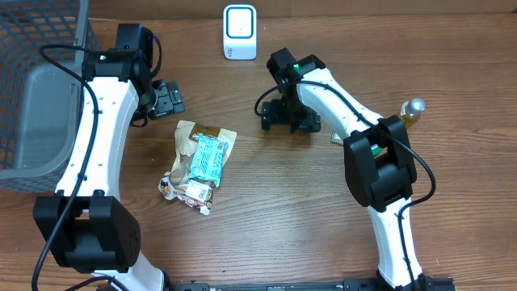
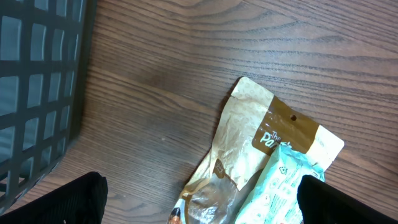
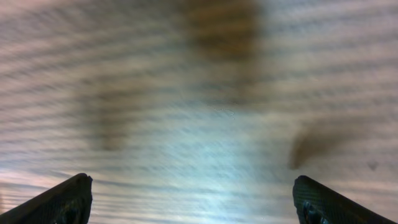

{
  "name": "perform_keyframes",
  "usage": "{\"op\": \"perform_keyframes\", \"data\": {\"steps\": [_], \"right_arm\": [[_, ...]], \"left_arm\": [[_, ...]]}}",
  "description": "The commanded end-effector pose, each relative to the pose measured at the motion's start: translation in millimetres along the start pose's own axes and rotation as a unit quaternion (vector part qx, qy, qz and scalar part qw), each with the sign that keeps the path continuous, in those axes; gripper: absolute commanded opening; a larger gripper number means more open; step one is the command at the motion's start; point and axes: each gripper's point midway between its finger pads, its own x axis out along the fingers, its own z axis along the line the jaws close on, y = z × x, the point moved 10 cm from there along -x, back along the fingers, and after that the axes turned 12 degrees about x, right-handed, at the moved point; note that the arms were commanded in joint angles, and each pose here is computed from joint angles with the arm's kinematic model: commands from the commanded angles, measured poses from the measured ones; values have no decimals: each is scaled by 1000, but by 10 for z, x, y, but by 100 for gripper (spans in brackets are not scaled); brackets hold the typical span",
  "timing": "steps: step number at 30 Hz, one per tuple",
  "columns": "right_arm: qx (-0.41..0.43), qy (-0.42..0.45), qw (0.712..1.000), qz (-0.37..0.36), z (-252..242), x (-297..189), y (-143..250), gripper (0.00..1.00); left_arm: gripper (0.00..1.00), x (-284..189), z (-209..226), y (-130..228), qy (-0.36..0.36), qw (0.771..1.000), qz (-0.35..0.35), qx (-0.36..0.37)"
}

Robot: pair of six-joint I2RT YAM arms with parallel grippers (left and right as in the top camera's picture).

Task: Scan the item barcode
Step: 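Release the pack and move the open right gripper left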

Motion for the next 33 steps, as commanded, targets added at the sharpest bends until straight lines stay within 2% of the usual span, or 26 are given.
{"op": "perform_keyframes", "data": {"steps": [1,12,33], "right_arm": [[6,-38,999,-33,8,-204,-84,100],[1,-96,990,-103,159,-255,-296,100],[0,-101,989,-108,173,-261,-312,100]], "left_arm": [[100,-40,-15,-28,-4,1000,-9,8],[100,-39,-16,-28,-4,1000,-9,8],[100,-39,-16,-28,-4,1000,-9,8]]}}
